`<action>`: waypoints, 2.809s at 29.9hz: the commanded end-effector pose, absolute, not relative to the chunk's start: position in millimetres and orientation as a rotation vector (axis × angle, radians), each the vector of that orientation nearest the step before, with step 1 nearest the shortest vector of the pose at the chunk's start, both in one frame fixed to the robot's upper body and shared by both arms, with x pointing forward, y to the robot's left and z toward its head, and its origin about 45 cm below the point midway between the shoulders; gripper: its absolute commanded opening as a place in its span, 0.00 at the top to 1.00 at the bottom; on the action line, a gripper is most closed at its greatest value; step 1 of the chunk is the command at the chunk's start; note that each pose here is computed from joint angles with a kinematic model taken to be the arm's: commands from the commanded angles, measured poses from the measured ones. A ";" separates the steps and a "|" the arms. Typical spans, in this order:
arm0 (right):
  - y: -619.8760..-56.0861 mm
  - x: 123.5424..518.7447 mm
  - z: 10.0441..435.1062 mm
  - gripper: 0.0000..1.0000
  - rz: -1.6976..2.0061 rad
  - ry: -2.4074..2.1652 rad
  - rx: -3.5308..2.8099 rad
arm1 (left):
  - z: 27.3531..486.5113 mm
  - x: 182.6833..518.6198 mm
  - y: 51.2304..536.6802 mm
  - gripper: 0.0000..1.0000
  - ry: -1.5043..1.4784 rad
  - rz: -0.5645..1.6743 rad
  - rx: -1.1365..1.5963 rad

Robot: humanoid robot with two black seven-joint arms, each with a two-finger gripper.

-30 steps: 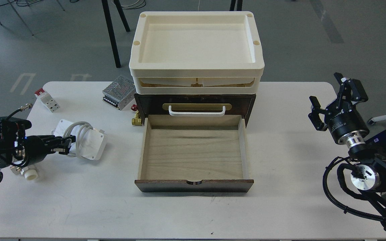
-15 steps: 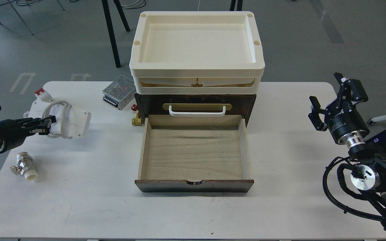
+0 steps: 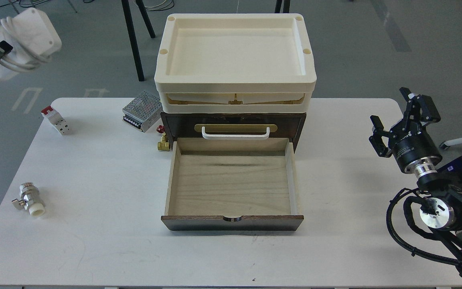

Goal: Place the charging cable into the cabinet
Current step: 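Carry the held charger over the cabinet toward the open drawer, then lower the charger into the open wooden drawer with the left gripper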

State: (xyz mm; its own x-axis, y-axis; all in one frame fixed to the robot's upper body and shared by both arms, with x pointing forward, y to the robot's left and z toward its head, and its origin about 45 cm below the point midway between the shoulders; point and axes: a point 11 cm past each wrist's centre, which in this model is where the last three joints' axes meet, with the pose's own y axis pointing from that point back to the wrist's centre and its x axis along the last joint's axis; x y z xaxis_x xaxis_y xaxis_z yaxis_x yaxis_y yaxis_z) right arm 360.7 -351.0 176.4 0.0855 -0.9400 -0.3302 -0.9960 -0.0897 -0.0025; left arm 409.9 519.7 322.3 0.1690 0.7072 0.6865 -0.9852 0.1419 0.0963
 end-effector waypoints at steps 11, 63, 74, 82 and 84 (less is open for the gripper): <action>-351.0 360.7 176.5 0.01 0.360 1.950 -2.134 | 477.2 410.1 378.0 0.99 -0.802 0.904 0.206; -350.8 360.6 176.1 0.01 0.360 1.952 -2.135 | 165.9 326.9 198.8 0.96 -0.694 0.156 0.576; -350.7 360.5 176.1 0.01 0.361 1.950 -2.136 | 127.8 331.2 185.5 0.95 -0.659 0.165 0.616; -350.5 361.0 176.7 0.01 0.359 1.949 -2.136 | 103.3 336.4 189.5 0.83 -0.622 0.174 0.679; -350.5 361.0 176.7 0.01 0.359 1.949 -2.136 | 99.8 337.5 190.4 0.80 -0.617 0.176 0.690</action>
State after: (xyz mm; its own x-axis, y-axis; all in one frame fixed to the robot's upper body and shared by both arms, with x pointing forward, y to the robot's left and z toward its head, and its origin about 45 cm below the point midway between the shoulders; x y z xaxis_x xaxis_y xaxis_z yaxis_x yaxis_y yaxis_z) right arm 360.6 -350.8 176.2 0.0858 -0.9401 -0.3298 -0.9959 -0.0902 -0.0018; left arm 335.9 188.7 105.8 0.8030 -0.0471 0.5941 -0.3449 0.7763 0.5277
